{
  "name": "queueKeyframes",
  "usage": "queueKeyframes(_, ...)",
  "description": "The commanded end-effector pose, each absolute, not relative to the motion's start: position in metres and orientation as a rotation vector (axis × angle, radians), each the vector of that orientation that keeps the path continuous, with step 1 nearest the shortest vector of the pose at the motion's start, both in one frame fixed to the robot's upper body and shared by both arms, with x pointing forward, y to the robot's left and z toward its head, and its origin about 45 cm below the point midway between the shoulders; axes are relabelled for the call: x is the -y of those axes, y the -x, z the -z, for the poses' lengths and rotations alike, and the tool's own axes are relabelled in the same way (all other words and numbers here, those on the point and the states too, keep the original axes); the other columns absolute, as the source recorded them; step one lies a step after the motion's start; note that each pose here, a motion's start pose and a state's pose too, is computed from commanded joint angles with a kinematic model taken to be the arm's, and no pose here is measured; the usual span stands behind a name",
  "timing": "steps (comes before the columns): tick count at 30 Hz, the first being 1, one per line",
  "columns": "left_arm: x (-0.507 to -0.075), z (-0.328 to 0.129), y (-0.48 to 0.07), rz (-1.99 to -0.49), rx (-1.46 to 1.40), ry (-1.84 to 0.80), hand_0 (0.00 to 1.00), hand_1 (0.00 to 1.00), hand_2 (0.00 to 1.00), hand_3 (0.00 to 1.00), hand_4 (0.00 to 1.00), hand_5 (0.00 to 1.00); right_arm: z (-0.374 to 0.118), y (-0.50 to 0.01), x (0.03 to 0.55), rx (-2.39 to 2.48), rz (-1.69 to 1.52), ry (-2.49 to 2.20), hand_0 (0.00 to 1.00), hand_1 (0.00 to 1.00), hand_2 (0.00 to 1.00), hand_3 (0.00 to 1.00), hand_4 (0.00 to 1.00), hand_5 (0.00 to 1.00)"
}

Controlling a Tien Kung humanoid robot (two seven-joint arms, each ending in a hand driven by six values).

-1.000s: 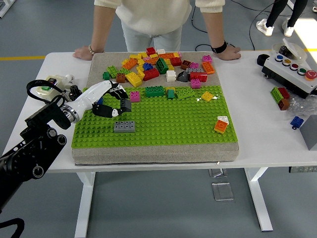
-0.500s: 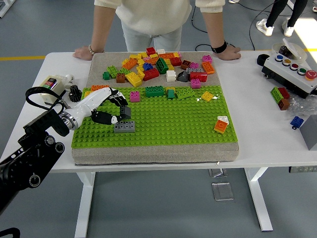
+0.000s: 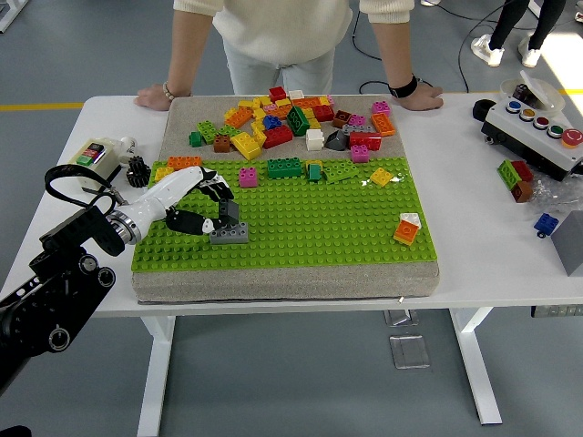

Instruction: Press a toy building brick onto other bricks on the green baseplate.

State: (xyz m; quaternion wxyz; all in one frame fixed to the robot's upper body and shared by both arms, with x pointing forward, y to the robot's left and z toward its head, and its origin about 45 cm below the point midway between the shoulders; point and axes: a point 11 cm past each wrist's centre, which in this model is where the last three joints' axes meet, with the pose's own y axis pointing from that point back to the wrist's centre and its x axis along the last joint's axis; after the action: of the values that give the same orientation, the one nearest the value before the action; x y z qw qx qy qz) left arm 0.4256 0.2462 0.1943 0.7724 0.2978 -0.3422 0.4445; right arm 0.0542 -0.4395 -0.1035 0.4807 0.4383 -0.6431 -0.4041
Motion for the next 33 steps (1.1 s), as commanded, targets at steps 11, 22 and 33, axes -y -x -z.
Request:
queueKeyframes(11, -0.2463, -0.1921, -0.423, -0.958, 0.738, -0.646, 0.619, 0.569, 0.563, 0.541, 0.707, 0.002, 0.1034, -0.0547, 0.4397, 1.572, 0.987, -1.069, 0.759, 0.689, 0.733, 0.69, 0.973, 0.494)
queueKeyframes(22, -0.2452, -0.1904, -0.4215, -0.951, 0.736, -0.65, 0.619, 0.568, 0.562, 0.541, 0.706, 0.002, 0.1035, -0.0541, 0.4396, 1.573, 0.988, -1.068, 0.759, 0.689, 0.733, 0.69, 0.973, 0.494)
queueKeyframes(33, -0.2461, -0.1874, -0.4199, -0.945, 0.732, -0.657, 0.618, 0.569, 0.566, 0.543, 0.714, 0.002, 0.104, -0.0541, 0.4384, 1.572, 0.989, -1.068, 0.76, 0.69, 0.733, 0.692, 0.973, 0.494)
